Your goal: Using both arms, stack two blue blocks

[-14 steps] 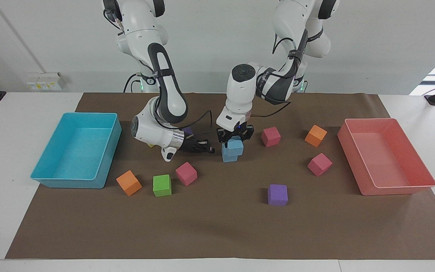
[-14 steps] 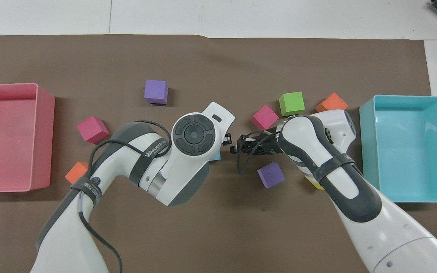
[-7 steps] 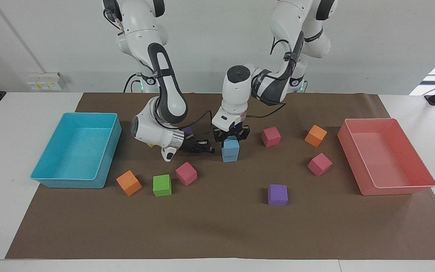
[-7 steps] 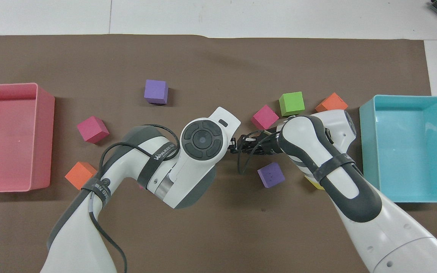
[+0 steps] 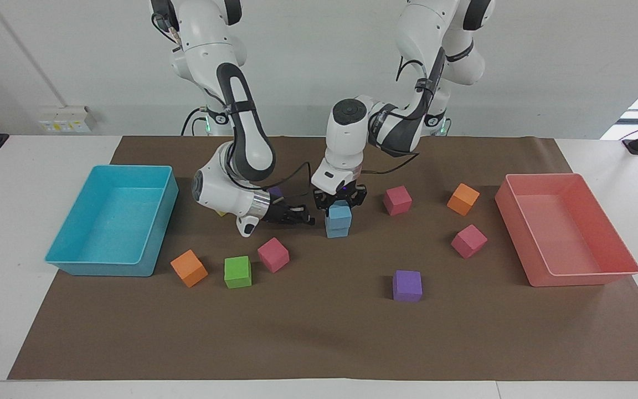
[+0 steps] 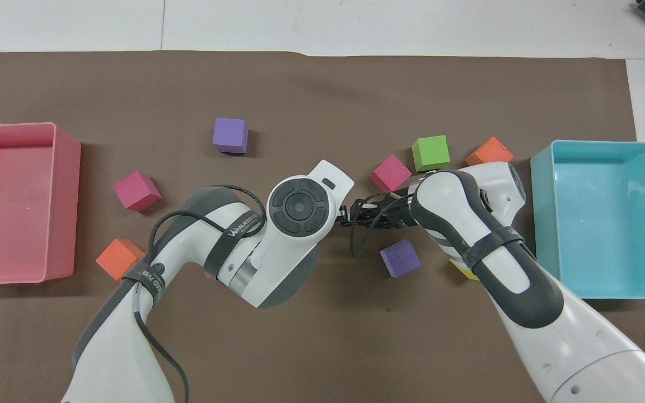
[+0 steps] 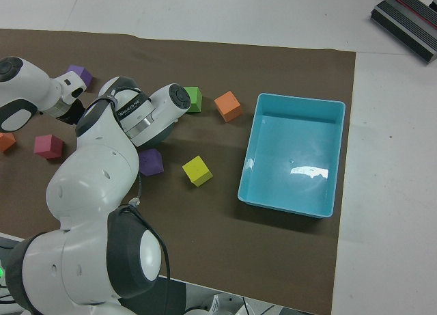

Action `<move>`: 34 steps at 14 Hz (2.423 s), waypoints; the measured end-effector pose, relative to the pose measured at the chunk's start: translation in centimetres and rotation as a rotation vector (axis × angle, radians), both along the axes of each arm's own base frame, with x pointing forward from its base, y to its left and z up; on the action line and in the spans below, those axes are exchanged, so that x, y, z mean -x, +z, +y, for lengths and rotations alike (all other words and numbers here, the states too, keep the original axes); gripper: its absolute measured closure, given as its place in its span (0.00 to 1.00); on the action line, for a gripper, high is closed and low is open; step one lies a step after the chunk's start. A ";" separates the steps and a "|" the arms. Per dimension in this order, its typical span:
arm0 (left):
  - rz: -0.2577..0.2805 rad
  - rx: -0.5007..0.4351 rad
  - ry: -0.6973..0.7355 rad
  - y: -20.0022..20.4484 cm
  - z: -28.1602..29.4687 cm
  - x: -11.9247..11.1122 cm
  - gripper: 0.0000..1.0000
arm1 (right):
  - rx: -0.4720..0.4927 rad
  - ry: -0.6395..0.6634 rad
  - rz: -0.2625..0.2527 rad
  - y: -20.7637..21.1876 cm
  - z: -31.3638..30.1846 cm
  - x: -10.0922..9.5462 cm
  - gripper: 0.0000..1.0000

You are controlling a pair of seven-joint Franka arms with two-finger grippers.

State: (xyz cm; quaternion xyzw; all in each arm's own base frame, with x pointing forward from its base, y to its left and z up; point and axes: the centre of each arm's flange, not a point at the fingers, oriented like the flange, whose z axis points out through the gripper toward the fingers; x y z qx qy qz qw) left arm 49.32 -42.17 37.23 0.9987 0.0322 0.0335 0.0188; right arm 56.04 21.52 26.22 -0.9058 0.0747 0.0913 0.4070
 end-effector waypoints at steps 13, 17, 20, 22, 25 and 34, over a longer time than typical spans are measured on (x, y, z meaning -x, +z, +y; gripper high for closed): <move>0.004 -0.003 -0.009 -0.1 -0.4 0.4 0.41 | 0.000 0.000 0.000 0.0 0.0 0.0 0.99; 0.010 -0.009 -0.010 -0.2 -0.4 0.6 0.41 | 0.000 0.000 0.000 0.0 0.0 0.0 0.99; 0.011 -0.010 -0.013 -0.2 -0.6 0.7 0.41 | 0.000 0.000 0.000 0.0 0.0 0.0 0.99; 0.012 -0.010 -0.013 -0.2 -0.6 0.7 0.41 | 0.000 0.000 0.000 0.0 0.0 0.0 0.99; 0.012 -0.010 -0.013 -0.2 -0.6 0.7 0.41 | 0.000 0.000 0.000 0.0 0.0 0.0 0.99; 0.012 -0.011 -0.013 -0.2 -0.5 0.7 0.41 | 0.000 0.001 0.000 0.0 0.0 0.0 0.99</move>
